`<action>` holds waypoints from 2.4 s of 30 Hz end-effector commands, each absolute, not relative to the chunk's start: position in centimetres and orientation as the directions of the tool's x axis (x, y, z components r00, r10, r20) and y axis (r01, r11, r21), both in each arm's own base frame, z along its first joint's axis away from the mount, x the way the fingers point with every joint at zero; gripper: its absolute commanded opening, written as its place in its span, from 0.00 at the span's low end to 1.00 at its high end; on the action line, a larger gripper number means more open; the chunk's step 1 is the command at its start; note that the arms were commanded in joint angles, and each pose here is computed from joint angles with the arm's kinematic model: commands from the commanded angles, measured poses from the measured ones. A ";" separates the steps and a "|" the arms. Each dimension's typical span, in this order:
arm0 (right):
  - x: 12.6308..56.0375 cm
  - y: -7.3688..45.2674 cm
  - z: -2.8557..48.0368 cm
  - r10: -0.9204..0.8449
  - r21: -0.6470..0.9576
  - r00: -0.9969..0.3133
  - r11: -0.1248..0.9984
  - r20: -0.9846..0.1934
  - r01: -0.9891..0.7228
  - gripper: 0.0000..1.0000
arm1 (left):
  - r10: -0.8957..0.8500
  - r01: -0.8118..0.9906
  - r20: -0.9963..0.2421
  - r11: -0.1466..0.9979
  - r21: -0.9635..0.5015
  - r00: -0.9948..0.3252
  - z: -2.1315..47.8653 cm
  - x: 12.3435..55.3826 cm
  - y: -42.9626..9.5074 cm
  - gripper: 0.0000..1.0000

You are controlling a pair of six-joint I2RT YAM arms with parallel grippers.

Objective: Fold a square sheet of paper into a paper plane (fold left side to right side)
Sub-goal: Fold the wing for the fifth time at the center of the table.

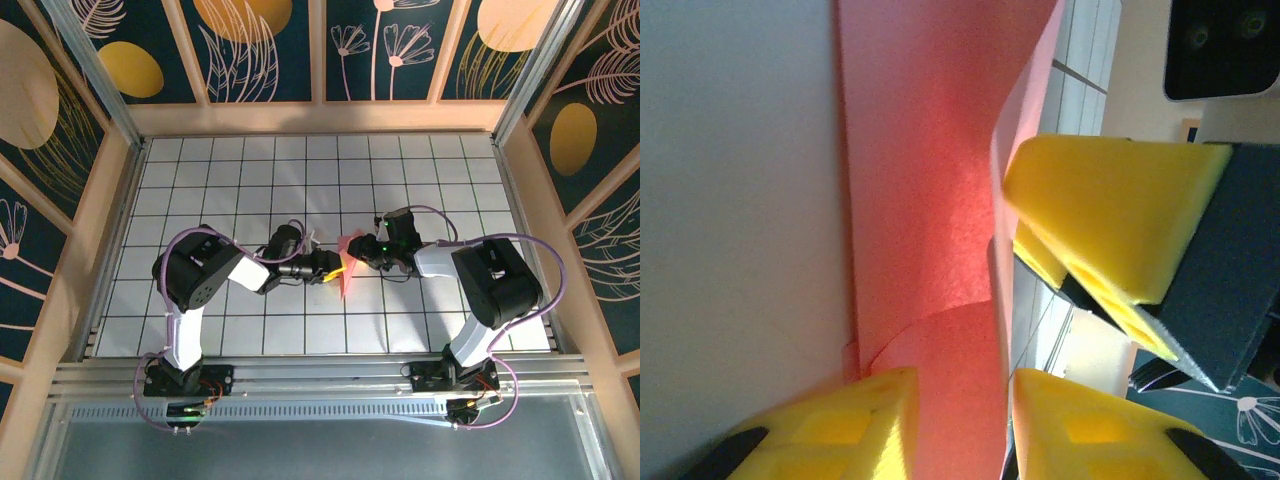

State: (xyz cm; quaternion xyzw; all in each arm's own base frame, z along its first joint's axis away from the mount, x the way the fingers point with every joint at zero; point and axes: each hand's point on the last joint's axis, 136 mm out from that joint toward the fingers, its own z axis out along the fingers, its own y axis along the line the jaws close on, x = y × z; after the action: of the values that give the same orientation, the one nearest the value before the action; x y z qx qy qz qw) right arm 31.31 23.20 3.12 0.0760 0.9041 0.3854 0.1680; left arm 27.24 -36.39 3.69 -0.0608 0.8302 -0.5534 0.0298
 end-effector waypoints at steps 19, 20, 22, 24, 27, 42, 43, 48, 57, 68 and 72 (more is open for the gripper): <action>30.8 22.7 1.2 0.225 0.648 -0.943 0.761 -0.246 0.013 0.39 | -0.122 -0.019 -0.047 0.491 -0.871 -0.991 2.0 28.8 -36.2 0.07; 30.9 22.7 1.2 0.224 0.647 -0.943 0.762 -0.247 0.012 0.40 | -0.122 -0.019 -0.048 0.497 -0.867 -0.991 1.8 28.8 -36.2 0.07; 31.0 22.8 1.3 0.222 0.645 -0.942 0.764 -0.251 0.008 0.39 | -0.117 -0.015 -0.052 0.510 -0.860 -0.992 1.5 28.8 -36.1 0.06; 31.0 22.8 1.3 0.220 0.643 -0.943 0.765 -0.251 0.007 0.40 | -0.115 -0.015 -0.052 0.516 -0.857 -0.992 1.4 28.8 -36.1 0.06; 31.0 22.8 1.2 0.218 0.642 -0.944 0.767 -0.249 0.007 0.40 | -0.115 -0.017 -0.051 0.520 -0.854 -0.992 1.2 28.8 -36.0 0.06; 31.3 23.2 2.3 0.215 0.656 -0.940 0.755 -0.264 -0.011 0.39 | -0.108 -0.036 -0.034 0.581 -0.813 -0.994 -0.8 28.3 -35.2 0.04; 31.3 23.3 2.5 0.217 0.661 -0.939 0.750 -0.266 -0.014 0.40 | -0.108 -0.039 -0.032 0.590 -0.806 -0.994 -1.0 28.3 -35.1 0.04; 31.4 23.4 3.3 0.227 0.675 -0.934 0.737 -0.275 -0.020 0.40 | -0.106 -0.046 -0.026 0.627 -0.778 -0.994 -1.9 28.3 -34.7 0.03; 31.5 23.1 3.9 0.244 0.679 -0.926 0.734 -0.286 -0.017 0.40 | -0.111 -0.063 -0.015 0.662 -0.746 -0.994 -3.0 28.1 -34.3 0.02; 31.3 22.0 4.4 0.259 0.658 -0.920 0.753 -0.295 0.001 0.41 | -0.116 -0.071 -0.011 0.678 -0.731 -0.993 -3.6 28.2 -34.2 0.01; 31.5 20.8 5.3 0.268 0.644 -0.909 0.765 -0.319 0.000 0.40 | -0.119 -0.073 -0.012 0.681 -0.729 -0.993 -3.6 28.3 -34.1 0.01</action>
State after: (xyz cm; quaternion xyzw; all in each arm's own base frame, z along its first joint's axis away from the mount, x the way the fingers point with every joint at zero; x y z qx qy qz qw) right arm 31.63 22.18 4.86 0.0720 0.9135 0.3540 0.1872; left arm 28.34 -36.50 1.61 -0.0207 0.8790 -0.4753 0.0309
